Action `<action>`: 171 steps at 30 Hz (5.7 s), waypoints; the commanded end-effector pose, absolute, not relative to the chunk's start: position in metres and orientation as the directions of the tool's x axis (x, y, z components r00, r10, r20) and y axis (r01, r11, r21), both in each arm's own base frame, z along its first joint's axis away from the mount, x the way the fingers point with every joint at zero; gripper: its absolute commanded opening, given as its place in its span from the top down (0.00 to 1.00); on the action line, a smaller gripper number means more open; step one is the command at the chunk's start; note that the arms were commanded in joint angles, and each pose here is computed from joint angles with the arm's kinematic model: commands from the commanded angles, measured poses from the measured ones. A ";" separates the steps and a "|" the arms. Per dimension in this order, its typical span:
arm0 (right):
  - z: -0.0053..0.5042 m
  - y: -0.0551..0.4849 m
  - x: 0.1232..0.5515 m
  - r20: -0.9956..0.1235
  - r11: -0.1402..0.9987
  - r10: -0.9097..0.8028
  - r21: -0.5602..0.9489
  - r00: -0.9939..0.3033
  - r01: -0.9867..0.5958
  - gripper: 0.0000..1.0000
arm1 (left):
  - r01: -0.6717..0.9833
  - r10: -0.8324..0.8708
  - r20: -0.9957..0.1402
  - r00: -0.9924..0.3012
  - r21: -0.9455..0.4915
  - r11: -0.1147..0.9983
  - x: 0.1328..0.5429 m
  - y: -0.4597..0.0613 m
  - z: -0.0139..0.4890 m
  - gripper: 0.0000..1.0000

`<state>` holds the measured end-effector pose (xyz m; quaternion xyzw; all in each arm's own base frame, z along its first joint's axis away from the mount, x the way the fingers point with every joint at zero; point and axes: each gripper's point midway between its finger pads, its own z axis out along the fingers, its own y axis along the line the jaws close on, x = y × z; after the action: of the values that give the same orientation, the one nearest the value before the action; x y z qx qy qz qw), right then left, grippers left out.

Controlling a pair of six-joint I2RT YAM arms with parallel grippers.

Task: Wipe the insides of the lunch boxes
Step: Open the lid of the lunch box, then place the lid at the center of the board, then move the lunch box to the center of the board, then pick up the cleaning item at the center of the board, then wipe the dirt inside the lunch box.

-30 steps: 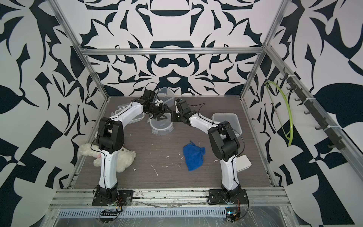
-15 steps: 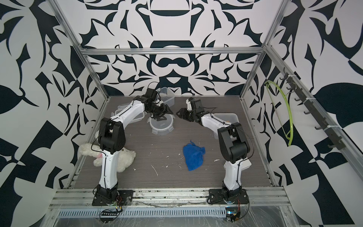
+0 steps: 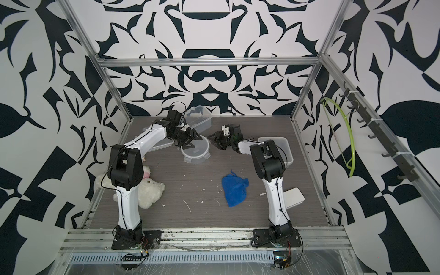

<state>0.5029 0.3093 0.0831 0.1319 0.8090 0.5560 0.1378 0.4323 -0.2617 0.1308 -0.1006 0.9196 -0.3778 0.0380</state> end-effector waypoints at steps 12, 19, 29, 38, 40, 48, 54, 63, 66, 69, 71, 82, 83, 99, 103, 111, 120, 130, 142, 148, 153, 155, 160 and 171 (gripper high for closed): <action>0.154 0.329 0.496 -0.119 0.137 0.346 0.988 -0.931 -0.075 0.84 | -0.242 -0.230 0.108 -0.967 -0.663 0.708 0.416 -0.258 0.084 0.31; 0.165 0.329 0.489 -0.155 0.169 0.320 0.980 -0.935 -0.104 1.00 | -0.237 -0.230 0.103 -0.968 -0.676 0.698 0.419 -0.259 0.095 0.31; 0.238 0.345 0.449 -0.392 0.375 0.110 0.867 -0.913 -0.327 1.00 | -0.122 -0.376 -0.150 -0.914 -0.782 0.611 0.459 -0.204 0.253 0.20; 0.329 0.382 0.406 -0.445 0.198 -0.032 0.875 -0.895 -0.442 1.00 | -0.142 -0.473 -0.191 -0.860 -0.801 0.581 0.474 -0.161 0.281 0.19; 0.358 0.380 0.399 -0.461 0.144 -0.061 0.874 -0.885 -0.465 1.00 | -0.151 -0.483 -0.181 -0.857 -0.806 0.572 0.477 -0.157 0.280 0.20; 0.365 0.300 0.450 -0.609 0.513 0.013 0.685 -0.793 -0.517 1.00 | -0.170 -0.465 -0.131 -0.875 -0.818 0.549 0.476 -0.161 0.260 0.23; 0.298 0.190 0.519 -0.715 0.953 -0.084 0.145 -0.694 -0.265 1.00 | -0.197 -0.423 -0.065 -0.904 -0.814 0.546 0.462 -0.167 0.230 0.27; 0.201 0.167 0.577 -0.671 0.967 -0.255 -0.168 -0.696 -0.193 1.00 | -0.237 -0.408 -0.012 -0.913 -0.798 0.554 0.447 -0.168 0.202 0.28; 0.160 0.180 0.579 -0.606 0.936 -0.347 -0.274 -0.716 -0.222 1.00 | -0.233 -0.403 -0.013 -0.915 -0.798 0.556 0.445 -0.169 0.200 0.29; 0.123 0.209 0.569 -0.548 0.900 -0.431 -0.324 -0.717 -0.293 1.00 | -0.237 -0.399 -0.007 -0.917 -0.795 0.558 0.444 -0.171 0.197 0.29; 0.114 0.227 0.560 -0.541 0.888 -0.456 -0.325 -0.706 -0.325 0.91 | -0.239 -0.396 -0.003 -0.918 -0.793 0.560 0.444 -0.173 0.195 0.29; 0.181 0.246 0.527 -0.691 0.944 -0.313 -0.149 -0.652 -0.295 0.46 | -0.240 -0.381 0.004 -0.925 -0.781 0.576 0.439 -0.183 0.188 0.26; 0.188 0.241 0.520 -0.697 0.951 -0.290 -0.137 -0.655 -0.276 0.45 | -0.236 -0.378 0.001 -0.926 -0.781 0.578 0.439 -0.184 0.189 0.26; 0.121 0.189 0.284 -0.384 0.972 -0.208 0.021 -0.900 -0.234 0.29 | -0.340 -0.349 0.096 -0.932 -0.564 0.753 0.384 -0.154 0.137 0.24; 0.088 0.184 0.247 -0.277 0.972 -0.220 0.021 -0.935 -0.235 0.28 | -0.376 -0.340 0.171 -0.925 -0.541 0.752 0.367 -0.154 0.119 0.24; 0.035 0.193 0.226 -0.181 0.972 -0.199 0.092 -0.963 -0.218 0.40 | -0.409 -0.344 0.222 -0.912 -0.534 0.740 0.356 -0.156 0.094 0.23; 0.082 0.251 0.288 -0.327 0.918 -0.265 0.202 -0.907 -0.341 1.00 | -0.414 -0.338 0.239 -0.910 -0.529 0.741 0.363 -0.158 0.072 0.26; 0.213 0.352 0.417 -0.596 0.795 -0.150 0.402 -0.789 -0.455 1.00 | -0.376 -0.315 0.207 -0.926 -0.541 0.752 0.382 -0.174 0.072 0.64; 0.135 0.438 0.420 -0.505 0.712 -0.271 0.467 -0.819 -0.524 1.00 | -0.328 -0.275 0.177 -0.945 -0.524 0.786 0.389 -0.190 0.083 0.84; 0.126 0.444 0.400 -0.449 0.677 -0.284 0.532 -0.847 -0.509 1.00 | -0.321 -0.264 0.182 -0.947 -0.512 0.797 0.393 -0.195 0.077 0.93; 0.147 0.447 0.367 -0.399 0.575 -0.307 0.645 -0.864 -0.503 1.00 | -0.283 -0.242 0.146 -0.959 -0.470 0.836 0.395 -0.195 0.081 1.00; 0.156 0.446 0.353 -0.382 0.541 -0.333 0.672 -0.862 -0.506 1.00 | -0.266 -0.232 0.131 -0.964 -0.450 0.852 0.396 -0.194 0.083 1.00; 0.137 0.406 0.321 -0.259 0.647 -0.472 0.548 -0.843 -0.531 1.00 | -0.253 -0.226 0.113 -0.968 -0.426 0.869 0.398 -0.190 0.088 1.00; 0.113 0.249 0.403 -0.247 0.922 -0.386 -0.126 -0.889 -0.365 1.00 | -0.236 -0.201 0.126 -0.971 -0.417 0.878 0.389 -0.188 0.093 1.00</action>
<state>0.3807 0.3236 0.0903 -0.2350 0.9604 0.0993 0.1122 0.3709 -0.1975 0.0858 -0.1129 0.9654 -0.2236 -0.0721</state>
